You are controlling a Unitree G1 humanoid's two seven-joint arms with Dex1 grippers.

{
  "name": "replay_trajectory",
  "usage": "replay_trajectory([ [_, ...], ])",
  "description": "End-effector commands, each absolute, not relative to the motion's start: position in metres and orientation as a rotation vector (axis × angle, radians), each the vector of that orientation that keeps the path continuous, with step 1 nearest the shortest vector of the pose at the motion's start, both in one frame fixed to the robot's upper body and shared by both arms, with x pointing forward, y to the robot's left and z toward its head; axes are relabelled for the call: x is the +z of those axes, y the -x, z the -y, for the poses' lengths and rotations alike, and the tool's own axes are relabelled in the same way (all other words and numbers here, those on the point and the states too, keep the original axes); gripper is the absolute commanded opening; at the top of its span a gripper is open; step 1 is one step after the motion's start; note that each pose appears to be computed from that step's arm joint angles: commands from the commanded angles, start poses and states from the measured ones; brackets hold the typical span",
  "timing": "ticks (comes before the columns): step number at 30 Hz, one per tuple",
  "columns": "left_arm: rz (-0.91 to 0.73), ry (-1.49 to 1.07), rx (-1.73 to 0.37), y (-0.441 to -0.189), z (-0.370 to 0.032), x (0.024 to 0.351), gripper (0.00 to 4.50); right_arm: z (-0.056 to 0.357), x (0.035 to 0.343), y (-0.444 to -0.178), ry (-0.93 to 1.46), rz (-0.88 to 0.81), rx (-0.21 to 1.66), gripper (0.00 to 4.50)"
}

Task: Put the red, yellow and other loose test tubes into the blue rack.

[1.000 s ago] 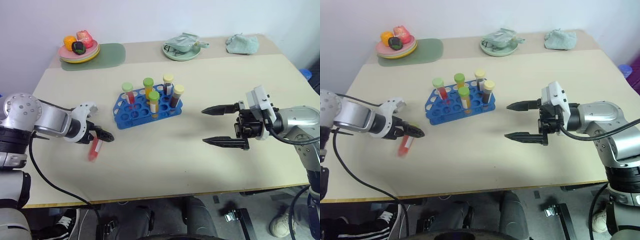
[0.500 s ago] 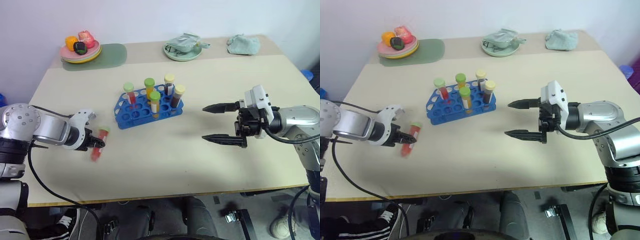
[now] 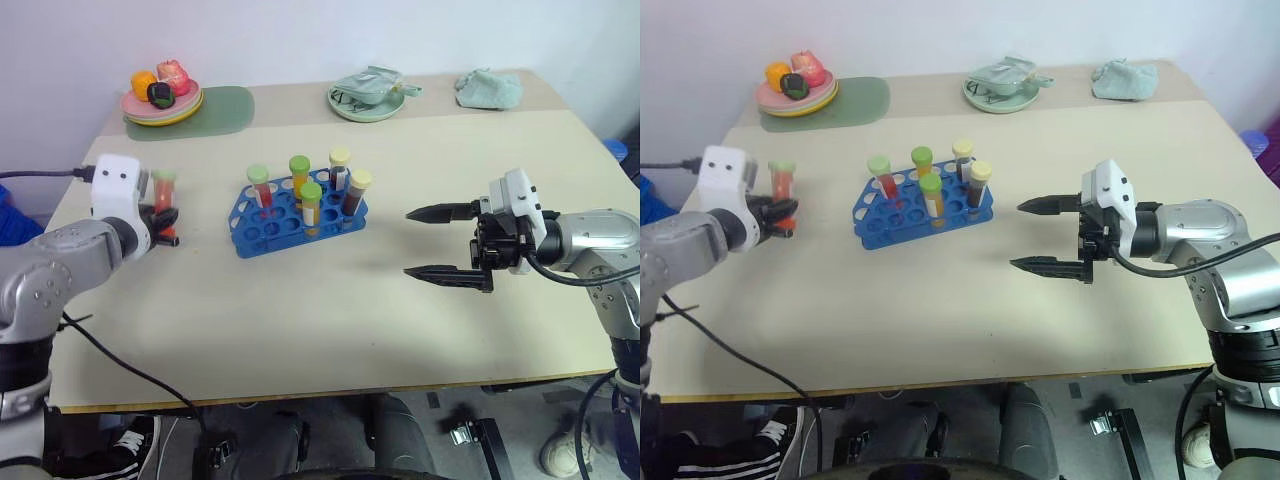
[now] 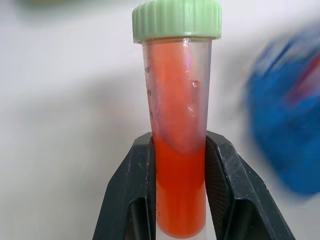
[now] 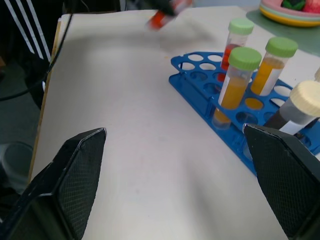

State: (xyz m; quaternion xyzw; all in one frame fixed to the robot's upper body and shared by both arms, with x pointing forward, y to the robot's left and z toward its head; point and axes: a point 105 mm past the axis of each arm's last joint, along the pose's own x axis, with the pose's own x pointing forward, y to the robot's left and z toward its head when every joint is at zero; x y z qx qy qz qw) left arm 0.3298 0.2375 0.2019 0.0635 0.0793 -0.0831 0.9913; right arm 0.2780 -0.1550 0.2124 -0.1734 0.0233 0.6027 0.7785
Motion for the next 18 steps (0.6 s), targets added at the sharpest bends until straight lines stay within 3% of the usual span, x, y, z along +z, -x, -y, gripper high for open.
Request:
replay_trajectory([
  [1, 0.188, -0.227, -0.255, -0.317, -0.224, 0.24, 0.71, 0.154, 0.222, -0.28, 0.398, -0.004, 1.303, 4.5],
  [5, 0.379, -0.275, -0.419, -0.31, -0.199, 0.241, 0.71, 0.154, 0.222, -0.283, 0.405, -0.005, 1.301, 4.5],
  [9, 0.488, -0.35, -0.505, -0.32, -0.175, 0.23, 0.71, 0.152, 0.224, -0.285, 0.402, 0.001, 1.296, 4.5],
  [18, 0.517, -0.235, -0.553, -0.344, -0.131, 0.198, 0.71, 0.156, 0.227, -0.284, 0.419, 0.001, 1.264, 4.5],
])
